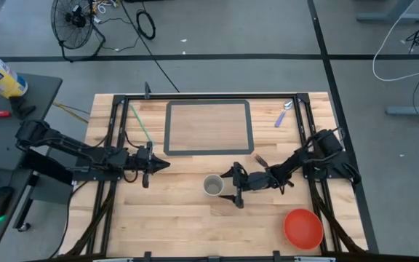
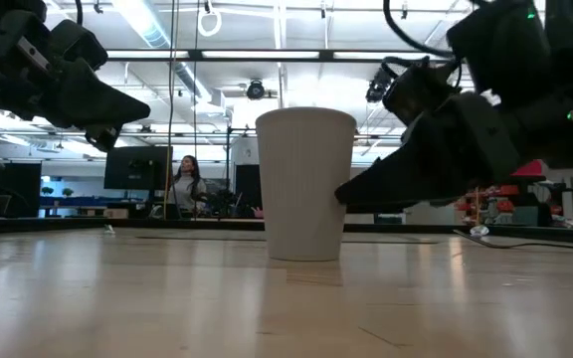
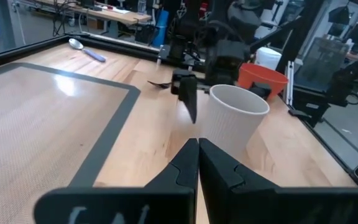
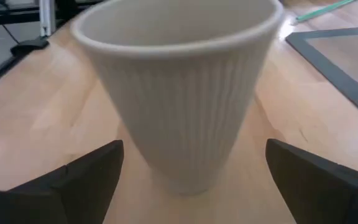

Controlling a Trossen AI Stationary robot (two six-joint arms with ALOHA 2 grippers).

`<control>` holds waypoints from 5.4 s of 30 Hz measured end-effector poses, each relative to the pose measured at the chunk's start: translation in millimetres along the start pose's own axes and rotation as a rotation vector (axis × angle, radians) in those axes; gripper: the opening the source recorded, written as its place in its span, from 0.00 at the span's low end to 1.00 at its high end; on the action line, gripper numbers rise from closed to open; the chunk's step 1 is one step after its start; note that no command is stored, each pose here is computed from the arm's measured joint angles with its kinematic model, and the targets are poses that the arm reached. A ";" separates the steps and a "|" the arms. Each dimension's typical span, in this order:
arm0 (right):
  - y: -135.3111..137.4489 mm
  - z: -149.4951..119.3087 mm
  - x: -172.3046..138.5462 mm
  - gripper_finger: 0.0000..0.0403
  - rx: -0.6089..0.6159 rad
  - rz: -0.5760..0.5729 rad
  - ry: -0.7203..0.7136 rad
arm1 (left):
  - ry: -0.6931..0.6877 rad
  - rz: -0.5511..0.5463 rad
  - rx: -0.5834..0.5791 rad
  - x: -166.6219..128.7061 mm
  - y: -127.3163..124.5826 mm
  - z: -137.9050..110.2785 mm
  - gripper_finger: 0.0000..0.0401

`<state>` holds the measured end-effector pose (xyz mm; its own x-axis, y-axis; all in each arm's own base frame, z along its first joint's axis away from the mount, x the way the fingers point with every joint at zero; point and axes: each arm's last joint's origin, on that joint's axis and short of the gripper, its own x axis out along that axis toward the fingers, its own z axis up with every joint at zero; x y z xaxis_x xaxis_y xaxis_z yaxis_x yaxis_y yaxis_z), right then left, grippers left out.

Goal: Pick & Place Utensil
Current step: Put the white cup on the transparent mat

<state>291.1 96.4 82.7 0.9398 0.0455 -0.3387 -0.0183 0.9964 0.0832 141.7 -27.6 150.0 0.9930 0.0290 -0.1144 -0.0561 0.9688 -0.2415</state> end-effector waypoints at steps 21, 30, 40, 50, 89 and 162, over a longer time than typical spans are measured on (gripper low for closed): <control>6.9 9.0 55.2 0.98 -0.060 0.041 -0.141 | -0.014 -0.002 -0.010 0.0 -0.3 1.3 0.03; 5.8 11.1 56.6 0.92 -0.036 0.066 -0.147 | -0.014 -0.001 -0.009 0.0 -0.3 1.3 0.03; 8.2 23.2 52.6 0.81 -0.050 0.077 -0.170 | -0.017 0.008 -0.009 0.0 0.0 1.4 0.03; -11.9 97.7 19.4 0.81 -0.105 -0.162 -0.234 | -0.023 0.033 -0.009 0.0 0.7 1.6 0.03; -277.6 77.6 -20.5 0.81 0.361 -1.105 -0.111 | -0.036 0.068 -0.013 -0.1 1.8 2.1 0.03; -266.7 60.7 -16.8 0.81 0.238 -1.017 -0.112 | -0.236 0.386 -0.080 91.2 80.6 71.2 0.03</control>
<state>300.9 -174.5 123.1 0.5008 -0.8241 -0.2648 0.8538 0.5206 -0.0055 235.2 70.7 188.7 0.8938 0.4484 0.0099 -0.4252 0.8543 -0.2989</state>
